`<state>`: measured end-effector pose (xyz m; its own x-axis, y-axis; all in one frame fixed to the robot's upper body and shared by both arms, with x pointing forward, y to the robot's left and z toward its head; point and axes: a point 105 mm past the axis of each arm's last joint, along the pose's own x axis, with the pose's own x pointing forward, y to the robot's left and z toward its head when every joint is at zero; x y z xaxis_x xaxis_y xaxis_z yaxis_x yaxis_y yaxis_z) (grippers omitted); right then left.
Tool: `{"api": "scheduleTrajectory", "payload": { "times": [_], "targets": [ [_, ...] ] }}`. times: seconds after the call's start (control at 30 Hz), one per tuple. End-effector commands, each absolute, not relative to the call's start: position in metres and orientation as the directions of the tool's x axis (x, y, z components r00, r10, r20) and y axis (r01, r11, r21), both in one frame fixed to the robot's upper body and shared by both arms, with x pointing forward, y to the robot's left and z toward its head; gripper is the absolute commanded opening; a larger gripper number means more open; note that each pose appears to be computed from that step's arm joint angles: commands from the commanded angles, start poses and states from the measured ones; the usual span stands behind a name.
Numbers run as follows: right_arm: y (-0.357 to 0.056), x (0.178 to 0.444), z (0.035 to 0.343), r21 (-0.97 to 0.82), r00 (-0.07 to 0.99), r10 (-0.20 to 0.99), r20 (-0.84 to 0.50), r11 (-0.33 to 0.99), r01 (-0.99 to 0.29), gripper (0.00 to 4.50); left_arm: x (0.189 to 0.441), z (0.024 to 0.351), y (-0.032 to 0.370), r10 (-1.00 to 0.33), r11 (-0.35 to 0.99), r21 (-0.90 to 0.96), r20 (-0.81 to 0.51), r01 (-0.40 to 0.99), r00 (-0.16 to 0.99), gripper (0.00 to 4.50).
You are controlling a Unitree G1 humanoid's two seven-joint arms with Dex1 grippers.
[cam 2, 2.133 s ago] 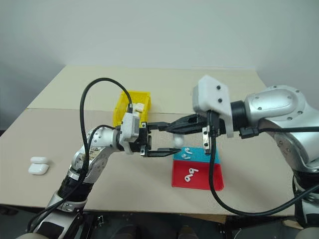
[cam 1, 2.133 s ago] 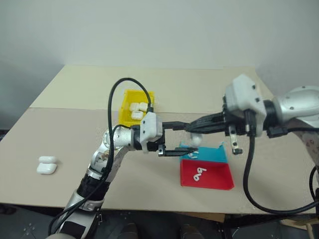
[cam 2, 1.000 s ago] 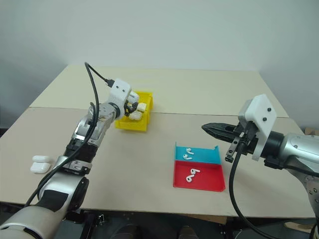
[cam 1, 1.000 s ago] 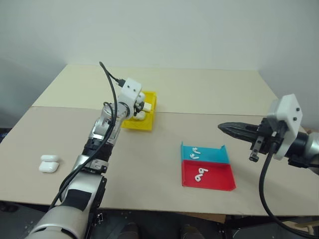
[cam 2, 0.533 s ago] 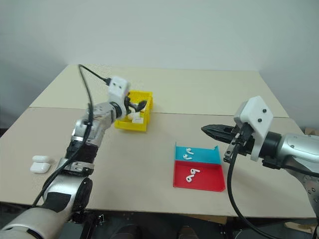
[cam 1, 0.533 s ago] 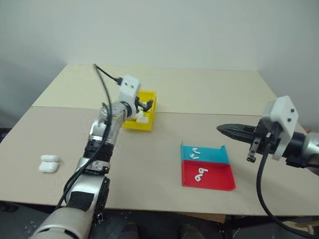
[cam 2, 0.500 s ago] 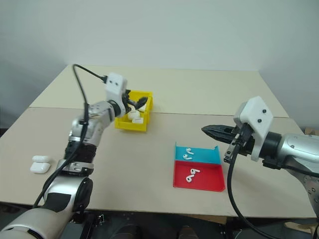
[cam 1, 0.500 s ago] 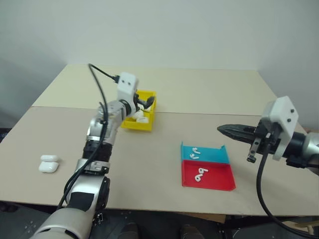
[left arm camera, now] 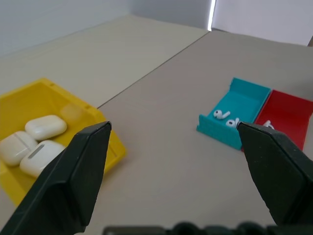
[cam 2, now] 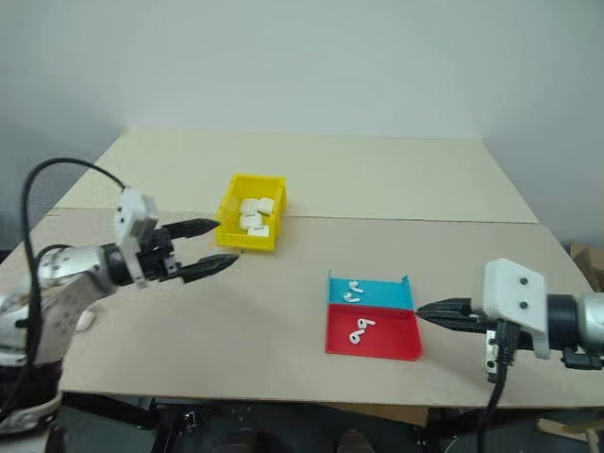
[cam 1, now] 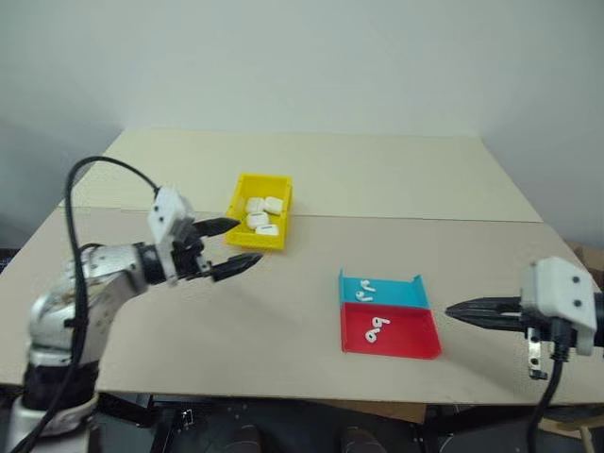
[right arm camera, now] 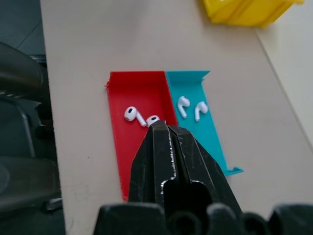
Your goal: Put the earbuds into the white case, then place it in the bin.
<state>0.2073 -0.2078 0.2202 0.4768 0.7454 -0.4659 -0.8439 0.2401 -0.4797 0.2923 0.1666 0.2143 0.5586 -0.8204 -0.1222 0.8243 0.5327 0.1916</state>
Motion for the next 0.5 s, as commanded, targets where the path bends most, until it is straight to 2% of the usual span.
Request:
{"api": "scheduleTrajectory", "payload": {
  "times": [0.03,0.17,0.2,0.33,0.37,0.5],
  "targets": [
    [-0.215,0.200,0.232,-0.512,0.468,0.756,-0.458,0.206,-0.834,1.28,0.268,0.227,0.167,-0.859,0.461,0.268,-0.106,0.846,0.502,4.50],
    [-0.221,0.198,0.230,-0.505,0.456,0.755,-0.471,0.193,-0.841,2.64,0.252,0.226,0.168,-0.876,0.434,0.260,-0.104,0.863,0.471,4.50],
    [-0.222,0.197,0.230,-0.504,0.454,0.755,-0.473,0.190,-0.843,2.87,0.250,0.226,0.168,-0.877,0.432,0.259,-0.103,0.864,0.470,4.50],
    [-0.226,0.200,0.227,-0.494,0.467,0.736,-0.490,0.208,-0.845,4.27,0.245,0.224,0.171,-0.875,0.435,0.240,-0.115,0.868,0.470,4.50],
    [-0.228,0.204,0.226,-0.486,0.483,0.720,-0.498,0.229,-0.843,4.48,0.245,0.223,0.172,-0.872,0.439,0.237,-0.119,0.866,0.475,4.50],
    [-0.231,0.205,0.225,-0.494,0.489,0.702,-0.518,0.221,-0.841,4.48,0.242,0.220,0.173,-0.877,0.424,0.218,-0.142,0.879,0.458,4.50]
  ]
}}
